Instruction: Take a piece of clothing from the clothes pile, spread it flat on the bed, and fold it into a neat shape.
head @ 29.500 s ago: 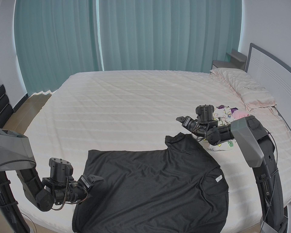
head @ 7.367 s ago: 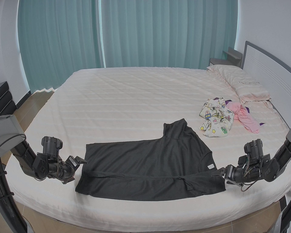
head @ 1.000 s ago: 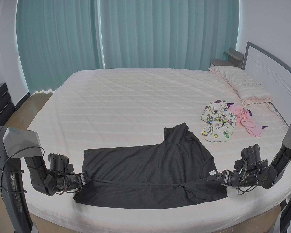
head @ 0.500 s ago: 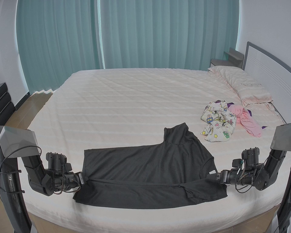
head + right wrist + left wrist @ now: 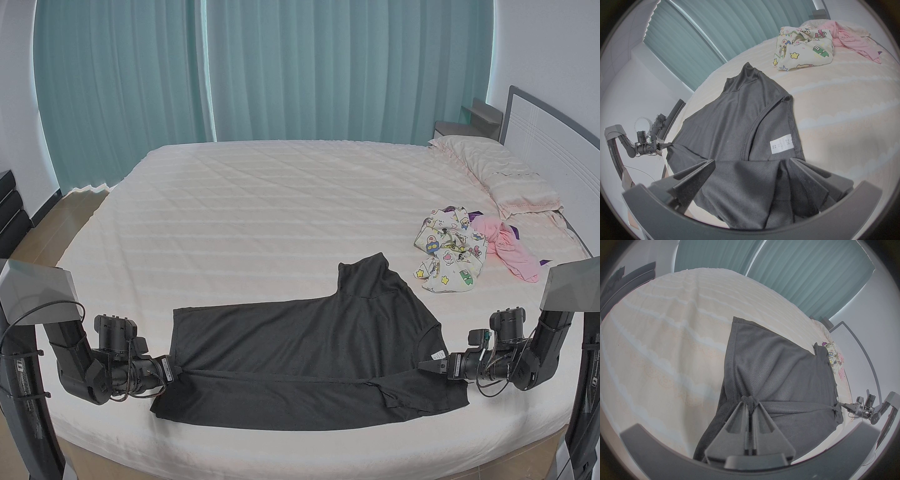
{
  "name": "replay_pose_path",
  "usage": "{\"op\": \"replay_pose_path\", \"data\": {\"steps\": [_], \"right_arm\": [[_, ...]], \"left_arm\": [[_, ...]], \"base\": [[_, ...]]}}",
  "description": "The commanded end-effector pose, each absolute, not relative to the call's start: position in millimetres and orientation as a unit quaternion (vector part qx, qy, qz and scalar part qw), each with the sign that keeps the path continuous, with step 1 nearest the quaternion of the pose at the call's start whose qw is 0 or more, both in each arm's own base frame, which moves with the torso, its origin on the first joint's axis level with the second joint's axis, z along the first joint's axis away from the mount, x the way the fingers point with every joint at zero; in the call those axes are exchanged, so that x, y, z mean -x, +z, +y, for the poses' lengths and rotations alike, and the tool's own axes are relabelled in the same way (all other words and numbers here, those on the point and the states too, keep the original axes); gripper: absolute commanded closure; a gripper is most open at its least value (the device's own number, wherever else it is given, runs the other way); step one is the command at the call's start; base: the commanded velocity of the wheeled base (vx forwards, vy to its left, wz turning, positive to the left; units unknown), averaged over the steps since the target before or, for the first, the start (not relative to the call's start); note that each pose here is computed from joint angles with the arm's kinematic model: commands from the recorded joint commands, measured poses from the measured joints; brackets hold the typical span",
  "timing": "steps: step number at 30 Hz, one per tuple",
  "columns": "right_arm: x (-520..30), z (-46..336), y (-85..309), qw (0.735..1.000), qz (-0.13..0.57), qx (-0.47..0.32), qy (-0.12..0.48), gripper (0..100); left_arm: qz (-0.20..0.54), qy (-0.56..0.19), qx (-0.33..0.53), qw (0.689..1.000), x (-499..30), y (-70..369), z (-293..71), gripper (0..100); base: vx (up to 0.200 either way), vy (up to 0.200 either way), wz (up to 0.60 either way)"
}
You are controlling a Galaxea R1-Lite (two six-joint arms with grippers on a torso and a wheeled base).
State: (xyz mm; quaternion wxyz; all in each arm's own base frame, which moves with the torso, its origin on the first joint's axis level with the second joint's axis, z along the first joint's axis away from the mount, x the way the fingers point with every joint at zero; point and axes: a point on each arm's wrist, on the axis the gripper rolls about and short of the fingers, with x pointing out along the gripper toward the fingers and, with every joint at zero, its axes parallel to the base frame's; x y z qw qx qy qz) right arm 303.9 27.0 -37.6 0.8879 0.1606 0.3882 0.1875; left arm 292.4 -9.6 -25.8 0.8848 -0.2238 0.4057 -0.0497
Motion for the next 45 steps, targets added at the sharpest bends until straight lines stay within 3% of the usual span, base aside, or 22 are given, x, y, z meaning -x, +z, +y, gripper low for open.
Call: {"op": "replay_pose_path", "data": {"steps": [1, 5, 20, 21, 45], "right_arm": [[-305, 24, -44, 0.888, 0.388, -0.162, 0.187, 0], [-307, 23, -43, 0.896, 0.366, -0.16, 0.193, 0], [-307, 24, -67, 0.884, 0.373, -0.166, 0.227, 0], [-308, 24, -68, 0.888, 0.364, -0.168, 0.227, 100], [-301, 8, -57, 0.905, 0.297, -0.203, 0.228, 100]], "left_arm": [[0.407, -0.05, 0.224, 0.884, -292, -26, -10, 100], [0.407, -0.049, 0.224, 0.884, -291, -25, -10, 100], [0.41, -0.043, 0.233, 0.881, -290, -27, -9, 100], [0.41, -0.043, 0.233, 0.881, -290, -27, -9, 100], [0.409, -0.027, 0.233, 0.882, -290, -28, -4, 100]], "base": [[0.0, 0.0, 0.0], [0.0, 0.0, 0.0], [0.0, 0.0, 0.0], [0.0, 0.0, 0.0], [0.0, 0.0, 0.0]]}}
